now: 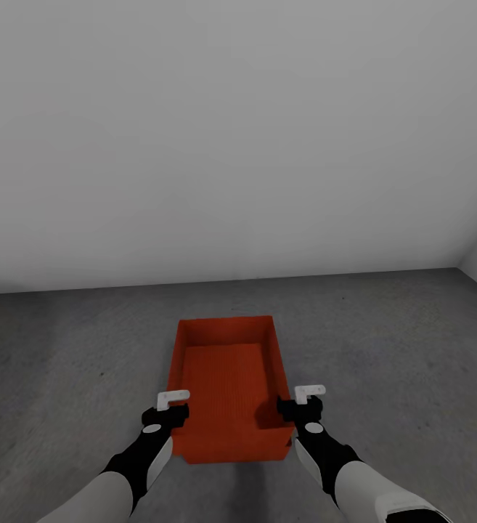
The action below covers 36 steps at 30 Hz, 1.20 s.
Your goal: Move the two storage containers from the living room to the garage. In the garage, place one container on the floor and stack the other container on top of it (either order is fine).
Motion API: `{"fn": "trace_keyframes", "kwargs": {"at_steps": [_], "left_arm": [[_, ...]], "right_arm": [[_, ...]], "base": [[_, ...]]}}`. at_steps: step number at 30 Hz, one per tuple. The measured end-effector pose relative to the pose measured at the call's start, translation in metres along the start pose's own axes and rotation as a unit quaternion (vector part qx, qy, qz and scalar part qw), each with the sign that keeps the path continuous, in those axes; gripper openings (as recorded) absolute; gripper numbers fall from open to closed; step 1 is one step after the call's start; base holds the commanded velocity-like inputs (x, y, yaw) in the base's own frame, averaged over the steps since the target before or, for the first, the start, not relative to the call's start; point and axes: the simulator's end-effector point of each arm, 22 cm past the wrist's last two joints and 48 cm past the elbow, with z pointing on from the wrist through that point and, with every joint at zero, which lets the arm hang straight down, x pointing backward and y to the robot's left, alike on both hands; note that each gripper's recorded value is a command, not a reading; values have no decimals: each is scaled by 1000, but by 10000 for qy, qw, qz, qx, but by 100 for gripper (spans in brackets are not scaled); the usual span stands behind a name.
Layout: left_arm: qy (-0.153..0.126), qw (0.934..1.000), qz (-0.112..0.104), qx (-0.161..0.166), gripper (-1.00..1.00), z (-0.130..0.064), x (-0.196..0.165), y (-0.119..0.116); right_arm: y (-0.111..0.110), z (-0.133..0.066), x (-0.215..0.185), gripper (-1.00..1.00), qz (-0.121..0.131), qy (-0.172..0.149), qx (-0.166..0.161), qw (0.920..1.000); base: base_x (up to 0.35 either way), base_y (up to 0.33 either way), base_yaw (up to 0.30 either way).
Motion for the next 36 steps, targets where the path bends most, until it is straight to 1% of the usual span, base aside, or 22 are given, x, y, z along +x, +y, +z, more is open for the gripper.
{"fn": "trace_keyframes", "kwargs": {"at_steps": [36], "left_arm": [[0, 10000, -10, -41, 100, -49, -52, 4]], "right_arm": [[-7, -43, -56, 100, 13, 5, 10, 10000]], "base": [[0, 0, 0]]}}
